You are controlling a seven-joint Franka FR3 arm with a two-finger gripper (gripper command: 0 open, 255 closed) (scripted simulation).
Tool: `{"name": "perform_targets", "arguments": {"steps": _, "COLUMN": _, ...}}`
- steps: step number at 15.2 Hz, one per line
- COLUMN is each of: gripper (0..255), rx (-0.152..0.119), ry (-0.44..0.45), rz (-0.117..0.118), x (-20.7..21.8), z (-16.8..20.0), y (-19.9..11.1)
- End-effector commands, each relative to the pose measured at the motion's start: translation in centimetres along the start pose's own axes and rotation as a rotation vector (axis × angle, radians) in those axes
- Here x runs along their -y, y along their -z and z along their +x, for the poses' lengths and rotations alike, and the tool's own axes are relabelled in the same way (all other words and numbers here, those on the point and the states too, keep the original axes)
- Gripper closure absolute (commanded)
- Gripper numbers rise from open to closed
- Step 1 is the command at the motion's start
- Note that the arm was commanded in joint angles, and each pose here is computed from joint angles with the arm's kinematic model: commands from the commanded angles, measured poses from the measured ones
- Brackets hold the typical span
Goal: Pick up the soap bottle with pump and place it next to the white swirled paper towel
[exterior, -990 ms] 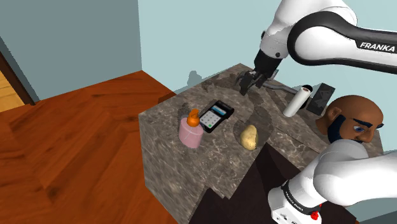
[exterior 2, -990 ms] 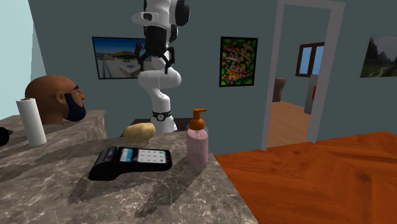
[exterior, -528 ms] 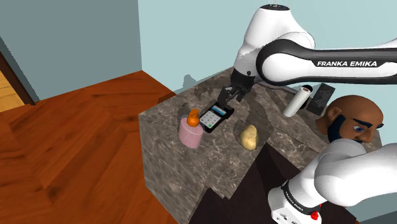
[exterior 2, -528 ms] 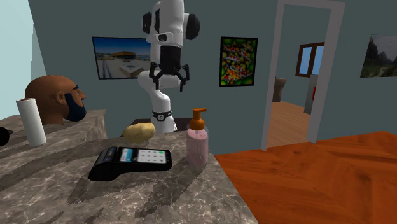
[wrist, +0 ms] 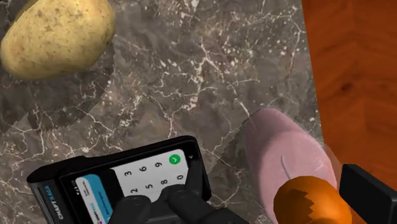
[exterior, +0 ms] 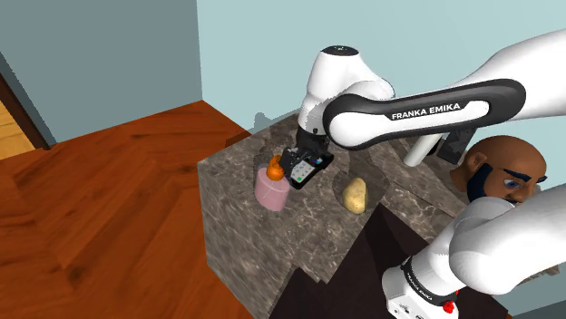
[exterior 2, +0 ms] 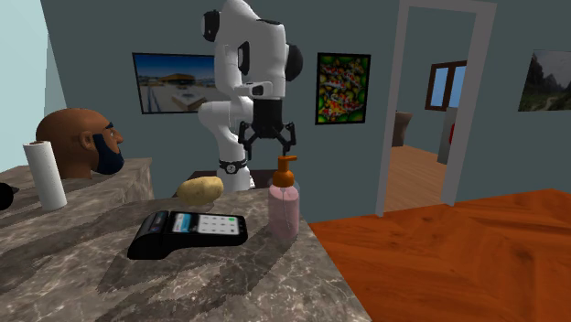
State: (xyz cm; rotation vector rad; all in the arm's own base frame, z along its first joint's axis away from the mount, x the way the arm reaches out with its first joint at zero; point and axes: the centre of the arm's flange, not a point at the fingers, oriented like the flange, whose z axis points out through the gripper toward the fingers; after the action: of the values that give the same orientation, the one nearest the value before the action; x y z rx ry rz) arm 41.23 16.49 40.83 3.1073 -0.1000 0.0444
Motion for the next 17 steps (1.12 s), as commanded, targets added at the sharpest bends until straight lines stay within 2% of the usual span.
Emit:
{"name": "perform_targets", "arguments": {"steps": 1, "gripper": 0, "rx": 0.012, "ry": -0.005, "rz": 0.011, "x": 2.0, "z": 0.5, "y": -2.0}}
{"name": "perform_targets", "arguments": {"steps": 3, "gripper": 0, "rx": 0.024, "ry": -0.01, "rz": 0.021, "x": 3.7, "z": 1.1, "y": -3.8}}
{"name": "perform_targets", "arguments": {"steps": 11, "gripper": 0, "rx": 0.024, "ry": -0.01, "rz": 0.022, "x": 3.9, "z": 1.0, "y": -7.9}}
{"name": "perform_targets", "arguments": {"steps": 17, "gripper": 0, "rx": 0.024, "ry": -0.01, "rz": 0.022, "x": 3.9, "z": 1.0, "y": -7.9}}
